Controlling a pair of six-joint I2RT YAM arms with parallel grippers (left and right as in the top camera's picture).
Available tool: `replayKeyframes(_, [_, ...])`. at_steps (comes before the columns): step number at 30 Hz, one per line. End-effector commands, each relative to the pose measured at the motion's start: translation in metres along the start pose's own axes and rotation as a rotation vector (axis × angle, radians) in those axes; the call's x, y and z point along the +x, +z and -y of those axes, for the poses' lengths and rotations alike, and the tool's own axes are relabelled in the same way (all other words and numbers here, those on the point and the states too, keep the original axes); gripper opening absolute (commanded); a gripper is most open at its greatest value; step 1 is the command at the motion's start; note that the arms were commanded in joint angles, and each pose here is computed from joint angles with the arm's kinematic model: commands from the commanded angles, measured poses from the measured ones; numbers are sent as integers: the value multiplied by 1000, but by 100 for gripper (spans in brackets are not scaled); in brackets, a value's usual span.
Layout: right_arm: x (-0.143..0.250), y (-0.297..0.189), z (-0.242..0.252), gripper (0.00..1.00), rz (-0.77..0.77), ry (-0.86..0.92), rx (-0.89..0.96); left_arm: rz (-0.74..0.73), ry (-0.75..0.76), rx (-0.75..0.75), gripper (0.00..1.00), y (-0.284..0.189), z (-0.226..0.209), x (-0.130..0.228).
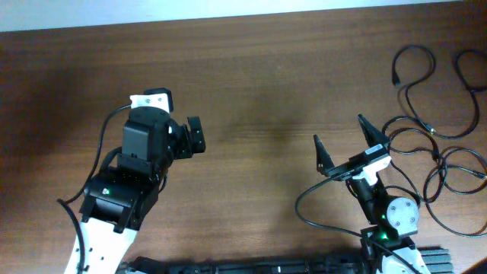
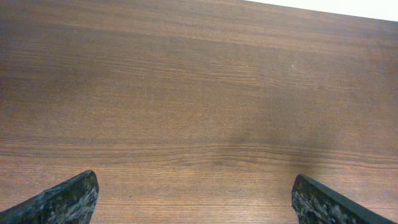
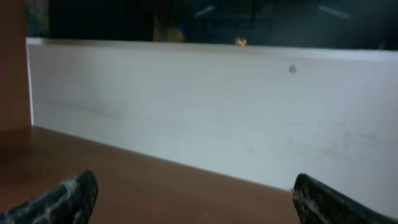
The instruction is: Untangle cables
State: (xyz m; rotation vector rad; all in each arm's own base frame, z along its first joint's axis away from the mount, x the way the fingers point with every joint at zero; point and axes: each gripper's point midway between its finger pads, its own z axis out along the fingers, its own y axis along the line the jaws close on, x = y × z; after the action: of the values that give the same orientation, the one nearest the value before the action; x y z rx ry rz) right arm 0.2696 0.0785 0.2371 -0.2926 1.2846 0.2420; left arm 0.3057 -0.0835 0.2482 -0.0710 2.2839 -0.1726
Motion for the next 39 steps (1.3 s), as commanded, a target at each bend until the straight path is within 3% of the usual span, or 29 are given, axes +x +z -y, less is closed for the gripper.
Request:
replayKeyframes(1, [2,-7,7,99,-22,5,53,12,-2,-8,99,-2,-2,-3])
replayKeyframes(18, [70,-58,22,99,-341,31,192,12,-2,-8,99,-2,-2,-3])
replayKeyframes(39, [71,-59,21,99,-347,32,191,12,-2,-8,99,-2,-2,-3])
